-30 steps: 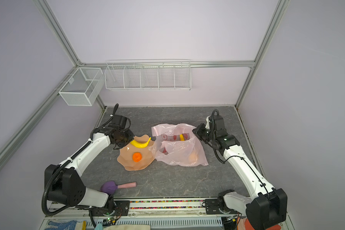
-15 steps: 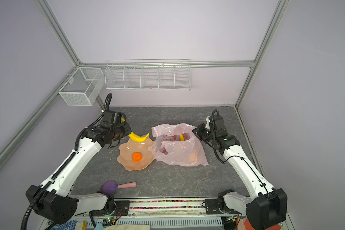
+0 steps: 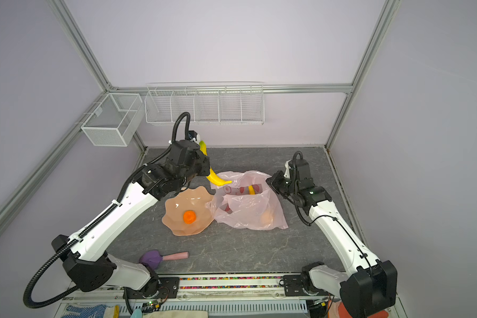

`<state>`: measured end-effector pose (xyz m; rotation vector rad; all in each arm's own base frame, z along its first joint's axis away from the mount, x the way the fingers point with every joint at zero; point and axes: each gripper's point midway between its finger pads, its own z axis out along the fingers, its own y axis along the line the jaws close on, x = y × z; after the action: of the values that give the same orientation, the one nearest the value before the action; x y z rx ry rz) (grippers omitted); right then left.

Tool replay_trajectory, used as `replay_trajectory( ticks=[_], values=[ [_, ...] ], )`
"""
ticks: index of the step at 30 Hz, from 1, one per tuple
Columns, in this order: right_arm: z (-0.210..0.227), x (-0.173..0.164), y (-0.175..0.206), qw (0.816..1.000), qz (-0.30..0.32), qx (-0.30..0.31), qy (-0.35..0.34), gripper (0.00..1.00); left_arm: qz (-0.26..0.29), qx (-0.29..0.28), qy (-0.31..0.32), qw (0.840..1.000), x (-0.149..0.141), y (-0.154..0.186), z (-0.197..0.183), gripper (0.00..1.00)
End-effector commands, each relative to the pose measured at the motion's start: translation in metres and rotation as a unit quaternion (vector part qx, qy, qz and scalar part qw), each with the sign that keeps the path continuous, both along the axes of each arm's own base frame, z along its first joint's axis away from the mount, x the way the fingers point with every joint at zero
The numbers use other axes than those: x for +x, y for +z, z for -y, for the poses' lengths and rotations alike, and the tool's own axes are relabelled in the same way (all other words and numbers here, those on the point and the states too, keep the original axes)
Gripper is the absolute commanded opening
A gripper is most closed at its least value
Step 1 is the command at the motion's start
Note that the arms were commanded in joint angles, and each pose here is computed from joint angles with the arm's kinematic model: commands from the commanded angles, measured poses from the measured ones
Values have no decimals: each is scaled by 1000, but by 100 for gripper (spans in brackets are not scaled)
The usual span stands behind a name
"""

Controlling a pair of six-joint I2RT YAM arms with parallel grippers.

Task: Place the fruits into the plastic bag
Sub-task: Place the fruit in the plastic bag.

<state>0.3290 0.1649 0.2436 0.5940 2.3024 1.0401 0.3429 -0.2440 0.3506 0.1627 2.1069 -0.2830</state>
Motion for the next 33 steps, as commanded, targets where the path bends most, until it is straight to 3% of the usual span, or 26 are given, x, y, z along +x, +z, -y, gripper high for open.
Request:
replay_trajectory(
  ticks=[1,6,13,28,33],
  values=[
    [4,-4,8,1000,10,-2,-3,7,12,10,-14,1000,1,4,10,0],
    [5,-4,7,1000,9,-3,-5,7,-8,-8,-9,1000,2,-10,23,0],
    [5,-4,7,1000,10,-4,-7,7,-44,-37,56,997,14,-36,25,0],
    [4,-4,5,1000,7,-3,-4,7,-88,-15,56,994,2,-88,69,0],
    [4,-3,3,1000,6,-4,-3,7,-104,-11,30,994,-6,-103,83,0]
  ],
)
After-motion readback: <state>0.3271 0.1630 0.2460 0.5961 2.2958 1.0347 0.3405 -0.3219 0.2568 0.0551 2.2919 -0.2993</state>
